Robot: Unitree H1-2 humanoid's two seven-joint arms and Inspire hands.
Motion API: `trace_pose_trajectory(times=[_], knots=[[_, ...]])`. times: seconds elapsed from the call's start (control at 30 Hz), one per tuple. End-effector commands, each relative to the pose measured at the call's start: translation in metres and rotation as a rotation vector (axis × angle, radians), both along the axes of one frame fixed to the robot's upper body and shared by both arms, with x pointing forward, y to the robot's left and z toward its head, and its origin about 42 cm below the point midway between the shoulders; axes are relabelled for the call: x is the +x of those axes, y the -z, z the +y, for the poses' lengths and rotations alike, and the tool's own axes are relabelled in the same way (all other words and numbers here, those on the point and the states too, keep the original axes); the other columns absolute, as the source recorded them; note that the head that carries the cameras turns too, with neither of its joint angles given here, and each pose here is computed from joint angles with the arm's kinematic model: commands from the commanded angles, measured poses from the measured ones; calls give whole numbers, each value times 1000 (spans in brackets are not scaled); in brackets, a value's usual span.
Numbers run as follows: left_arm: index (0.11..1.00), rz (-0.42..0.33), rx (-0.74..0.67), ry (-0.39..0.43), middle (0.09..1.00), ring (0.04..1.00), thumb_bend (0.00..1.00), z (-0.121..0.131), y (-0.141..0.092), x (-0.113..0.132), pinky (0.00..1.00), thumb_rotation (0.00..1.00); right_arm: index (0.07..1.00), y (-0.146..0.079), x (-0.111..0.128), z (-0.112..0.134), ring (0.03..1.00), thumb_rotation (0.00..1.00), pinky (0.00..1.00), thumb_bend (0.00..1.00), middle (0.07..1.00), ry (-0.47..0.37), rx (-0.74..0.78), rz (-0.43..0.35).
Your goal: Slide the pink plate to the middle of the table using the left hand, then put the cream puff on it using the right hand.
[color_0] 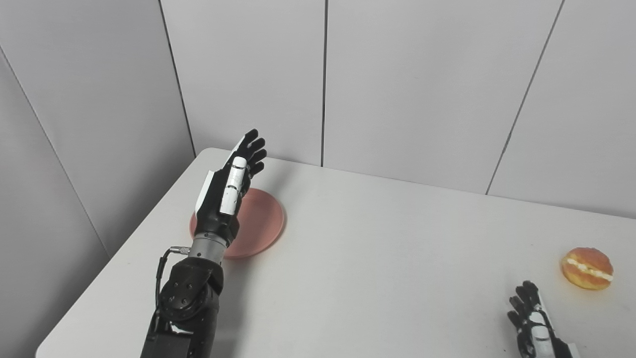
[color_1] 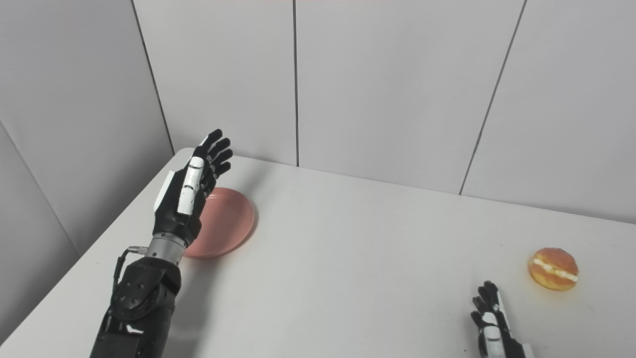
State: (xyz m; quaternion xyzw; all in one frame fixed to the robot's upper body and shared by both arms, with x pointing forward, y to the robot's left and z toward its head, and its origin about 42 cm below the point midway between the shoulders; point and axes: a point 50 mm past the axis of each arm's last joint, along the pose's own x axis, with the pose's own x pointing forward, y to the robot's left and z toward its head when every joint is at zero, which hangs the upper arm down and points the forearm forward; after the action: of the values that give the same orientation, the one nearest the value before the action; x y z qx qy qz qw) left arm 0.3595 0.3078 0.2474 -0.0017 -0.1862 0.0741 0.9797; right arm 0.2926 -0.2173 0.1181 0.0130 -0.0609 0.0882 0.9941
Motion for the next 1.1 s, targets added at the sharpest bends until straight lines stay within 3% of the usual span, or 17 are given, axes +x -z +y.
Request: trace_pose_trajectory(times=[0.0, 0.43, 0.8, 1.07], knots=[[905, -88, 19, -13, 929, 923, 406, 10, -25, 8, 943, 1000, 1000, 24, -11, 0, 1000, 1000, 1000, 240, 1000, 8, 15, 51], [897, -48, 31, -101, 918, 908, 405, 52, -29, 20, 923, 1000, 1000, 25, -10, -2, 1000, 1000, 1000, 245, 1000, 12, 20, 58], [883, 25, 9, -158, 903, 894, 389, 88, -16, 25, 869, 990, 1000, 25, -9, -3, 1000, 1000, 1000, 254, 1000, 15, 17, 66], [898, 38, -42, -159, 922, 917, 381, 99, -10, 21, 922, 999, 1000, 24, -10, -3, 1000, 1000, 1000, 256, 1000, 11, 24, 64]])
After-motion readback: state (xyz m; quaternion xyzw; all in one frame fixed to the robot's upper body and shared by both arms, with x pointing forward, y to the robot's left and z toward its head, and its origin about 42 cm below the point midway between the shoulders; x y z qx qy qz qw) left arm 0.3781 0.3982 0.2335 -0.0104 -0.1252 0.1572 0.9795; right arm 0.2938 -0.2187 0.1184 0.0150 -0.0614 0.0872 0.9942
